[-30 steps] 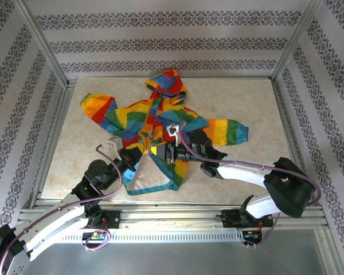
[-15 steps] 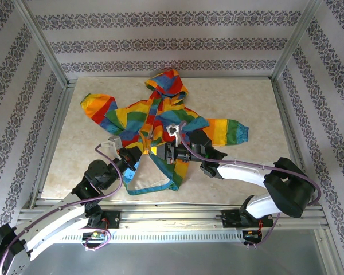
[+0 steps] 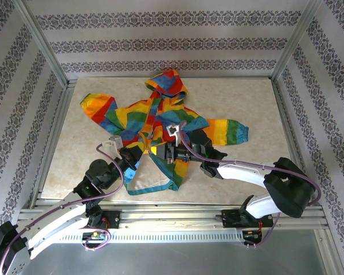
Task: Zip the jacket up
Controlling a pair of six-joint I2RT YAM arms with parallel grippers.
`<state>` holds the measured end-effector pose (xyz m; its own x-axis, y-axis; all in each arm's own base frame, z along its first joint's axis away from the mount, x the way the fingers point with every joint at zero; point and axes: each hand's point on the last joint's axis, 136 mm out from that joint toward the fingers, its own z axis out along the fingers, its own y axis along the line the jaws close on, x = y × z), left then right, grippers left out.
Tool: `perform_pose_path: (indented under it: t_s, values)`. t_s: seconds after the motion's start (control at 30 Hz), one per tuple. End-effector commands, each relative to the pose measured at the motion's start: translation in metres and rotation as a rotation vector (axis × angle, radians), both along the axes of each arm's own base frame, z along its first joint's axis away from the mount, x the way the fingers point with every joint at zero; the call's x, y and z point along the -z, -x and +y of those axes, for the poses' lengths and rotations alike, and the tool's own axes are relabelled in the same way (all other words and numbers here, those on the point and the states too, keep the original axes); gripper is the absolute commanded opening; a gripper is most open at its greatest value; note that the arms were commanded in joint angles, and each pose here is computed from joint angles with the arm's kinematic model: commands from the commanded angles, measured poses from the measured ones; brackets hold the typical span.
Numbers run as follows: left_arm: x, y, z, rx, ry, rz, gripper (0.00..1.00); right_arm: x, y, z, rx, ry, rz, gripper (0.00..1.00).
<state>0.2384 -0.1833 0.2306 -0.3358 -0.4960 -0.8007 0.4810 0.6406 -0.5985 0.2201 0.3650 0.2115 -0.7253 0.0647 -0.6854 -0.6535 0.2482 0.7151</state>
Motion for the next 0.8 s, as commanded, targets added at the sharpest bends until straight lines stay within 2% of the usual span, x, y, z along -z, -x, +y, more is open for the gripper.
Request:
perform_pose_path:
  t_s: [0.0,0.77]
  values:
    - [-0.013,0.005,-0.003,0.023,0.059,-0.038,0.0,-0.024,0.002,0.004,-0.011,-0.069,-0.041,0.0]
    - [-0.001,0.007,-0.005,0.046,0.081,0.013,0.0,-0.039,-0.004,0.005,0.025,-0.12,-0.042,0.0]
